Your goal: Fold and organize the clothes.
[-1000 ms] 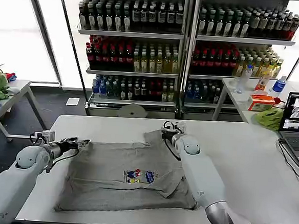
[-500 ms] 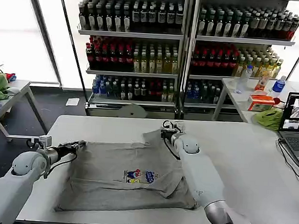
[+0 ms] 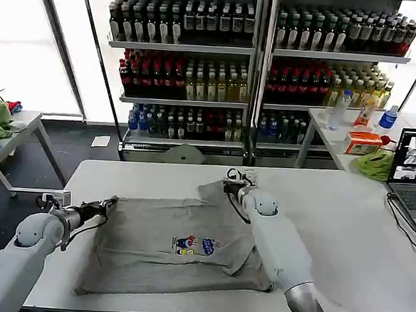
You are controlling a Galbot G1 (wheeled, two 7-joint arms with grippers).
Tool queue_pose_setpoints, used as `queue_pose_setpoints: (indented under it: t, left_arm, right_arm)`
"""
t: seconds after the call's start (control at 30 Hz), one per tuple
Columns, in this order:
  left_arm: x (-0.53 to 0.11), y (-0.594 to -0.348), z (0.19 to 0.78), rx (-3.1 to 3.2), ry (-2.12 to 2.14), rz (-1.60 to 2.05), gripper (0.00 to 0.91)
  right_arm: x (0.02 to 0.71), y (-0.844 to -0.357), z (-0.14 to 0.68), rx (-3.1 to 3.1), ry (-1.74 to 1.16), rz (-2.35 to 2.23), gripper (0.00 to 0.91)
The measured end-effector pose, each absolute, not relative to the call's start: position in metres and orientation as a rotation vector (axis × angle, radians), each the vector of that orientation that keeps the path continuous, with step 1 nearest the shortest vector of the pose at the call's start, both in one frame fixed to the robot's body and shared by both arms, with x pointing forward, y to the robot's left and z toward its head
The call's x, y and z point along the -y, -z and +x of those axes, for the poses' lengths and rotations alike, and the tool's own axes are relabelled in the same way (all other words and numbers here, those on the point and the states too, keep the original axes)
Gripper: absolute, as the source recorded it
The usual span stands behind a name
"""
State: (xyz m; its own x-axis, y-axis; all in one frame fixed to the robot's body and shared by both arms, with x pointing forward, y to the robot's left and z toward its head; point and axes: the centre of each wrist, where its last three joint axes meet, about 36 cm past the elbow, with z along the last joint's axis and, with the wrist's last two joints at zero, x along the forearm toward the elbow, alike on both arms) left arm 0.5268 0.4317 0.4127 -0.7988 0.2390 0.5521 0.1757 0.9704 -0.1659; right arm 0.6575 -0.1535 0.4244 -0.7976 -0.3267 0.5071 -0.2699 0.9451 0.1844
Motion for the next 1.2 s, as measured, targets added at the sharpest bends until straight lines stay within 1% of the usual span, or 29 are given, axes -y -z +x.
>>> queue_pose_setpoints:
  t: [0.2,0.3,0.4,0.6,0.63,0.67,0.7,0.8,0.83,1.13,1.17,1.2]
  left_arm:
    - [-0.431,-0.427,0.522,2.581,-0.147,-0.296,0.010]
    - [-0.431,-0.434,0.519,2.607,-0.153,-0.296,0.000]
    - [-0.431,-0.442,0.514,2.630,-0.160,-0.299,0.010]
    - [-0.431,-0.456,0.499,2.667,-0.157,-0.314,0.000]
    - [-0.431,-0.458,0.495,2.672,-0.155,-0.316,0.010]
    - [-0.431,-0.460,0.492,2.676,-0.155,-0.318,0.000]
    - [-0.432,-0.461,0.490,2.679,-0.154,-0.321,0.010]
    - [-0.431,-0.465,0.480,2.686,-0.146,-0.329,0.000]
    - [-0.431,-0.466,0.477,2.687,-0.144,-0.333,0.010]
    - [-0.430,-0.474,0.445,2.684,-0.105,-0.356,0.010]
    - [-0.430,-0.474,0.440,2.682,-0.099,-0.358,0.000]
    - [-0.429,-0.474,0.436,2.678,-0.093,-0.361,0.010]
  right_arm:
    - [0.163,-0.441,0.639,2.597,0.207,0.421,0.000]
    - [0.169,-0.447,0.626,2.620,0.242,0.420,0.000]
    - [0.177,-0.453,0.610,2.645,0.274,0.421,0.000]
    - [0.192,-0.464,0.572,2.689,0.326,0.440,0.000]
    - [0.194,-0.467,0.565,2.696,0.334,0.445,0.000]
    - [0.197,-0.468,0.558,2.702,0.341,0.448,0.000]
    - [0.200,-0.470,0.551,2.708,0.347,0.449,0.000]
    - [0.208,-0.474,0.528,2.721,0.365,0.460,0.000]
    - [0.210,-0.475,0.521,2.724,0.369,0.466,0.000]
    - [0.226,-0.479,0.446,2.728,0.377,0.502,0.000]
    - [0.227,-0.479,0.437,2.726,0.374,0.505,0.000]
    - [0.228,-0.479,0.430,2.723,0.372,0.508,0.000]
